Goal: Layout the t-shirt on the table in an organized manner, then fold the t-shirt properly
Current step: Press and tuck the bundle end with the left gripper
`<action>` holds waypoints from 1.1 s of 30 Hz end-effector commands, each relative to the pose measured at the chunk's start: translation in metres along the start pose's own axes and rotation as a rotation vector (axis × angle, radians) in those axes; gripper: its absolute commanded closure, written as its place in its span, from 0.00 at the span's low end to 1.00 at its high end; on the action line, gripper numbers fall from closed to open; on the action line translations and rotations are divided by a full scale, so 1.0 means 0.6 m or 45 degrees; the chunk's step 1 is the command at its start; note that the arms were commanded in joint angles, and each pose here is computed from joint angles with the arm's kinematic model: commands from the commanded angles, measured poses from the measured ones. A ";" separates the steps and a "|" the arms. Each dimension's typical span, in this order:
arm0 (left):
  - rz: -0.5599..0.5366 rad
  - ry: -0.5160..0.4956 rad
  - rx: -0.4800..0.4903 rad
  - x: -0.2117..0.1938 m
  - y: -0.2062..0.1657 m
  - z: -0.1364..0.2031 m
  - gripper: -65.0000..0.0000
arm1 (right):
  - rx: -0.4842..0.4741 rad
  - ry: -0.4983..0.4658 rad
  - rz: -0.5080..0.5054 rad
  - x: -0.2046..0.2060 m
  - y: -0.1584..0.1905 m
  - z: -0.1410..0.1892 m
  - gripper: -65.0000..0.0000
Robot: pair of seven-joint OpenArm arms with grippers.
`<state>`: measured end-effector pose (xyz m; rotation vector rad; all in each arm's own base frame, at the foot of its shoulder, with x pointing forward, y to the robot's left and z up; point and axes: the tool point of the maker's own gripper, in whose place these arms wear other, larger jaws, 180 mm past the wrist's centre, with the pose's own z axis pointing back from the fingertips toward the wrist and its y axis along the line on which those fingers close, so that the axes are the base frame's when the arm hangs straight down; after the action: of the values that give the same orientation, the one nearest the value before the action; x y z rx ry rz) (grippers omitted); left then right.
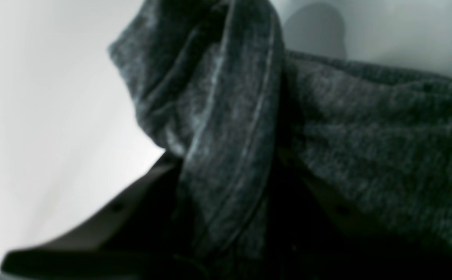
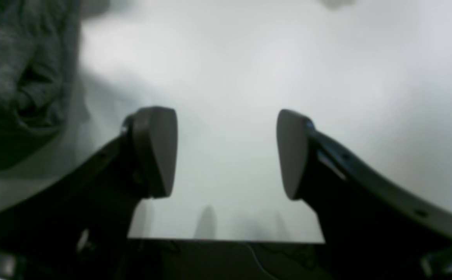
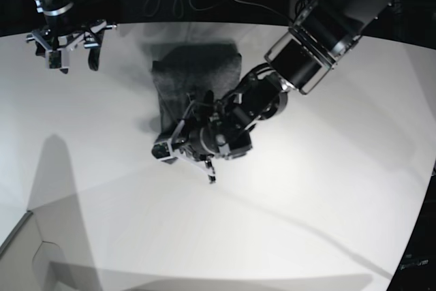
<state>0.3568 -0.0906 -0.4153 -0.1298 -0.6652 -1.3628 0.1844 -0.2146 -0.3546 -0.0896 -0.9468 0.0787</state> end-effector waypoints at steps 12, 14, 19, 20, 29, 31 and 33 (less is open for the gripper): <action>0.012 -0.060 0.128 0.030 0.076 0.040 0.64 | 0.009 -0.054 0.003 0.019 0.003 0.004 0.37; 0.029 -0.102 0.175 0.045 0.100 0.058 0.64 | 0.009 -0.054 0.003 0.019 0.003 0.004 0.37; -0.006 -0.141 0.233 0.071 0.137 0.081 0.64 | 0.011 -0.057 -0.007 0.019 0.005 0.004 0.37; -0.009 -0.141 0.236 0.072 0.140 0.082 0.64 | 0.011 -0.057 -0.007 0.019 0.005 0.004 0.37; -0.022 -0.112 0.266 0.061 0.160 0.092 0.64 | 0.091 -0.060 0.030 0.019 0.024 0.005 0.37; -0.017 -0.105 0.269 0.055 0.162 0.092 0.64 | 0.091 -0.063 0.030 0.021 0.024 0.004 0.37; -0.017 -0.102 0.274 0.052 0.165 0.094 0.64 | 0.090 -0.067 0.030 0.023 0.024 0.003 0.37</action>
<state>0.4177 -0.0593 -0.3497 -0.0062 -0.8047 -1.2981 0.1845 -0.2002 -0.3563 -0.0368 -0.9431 0.1309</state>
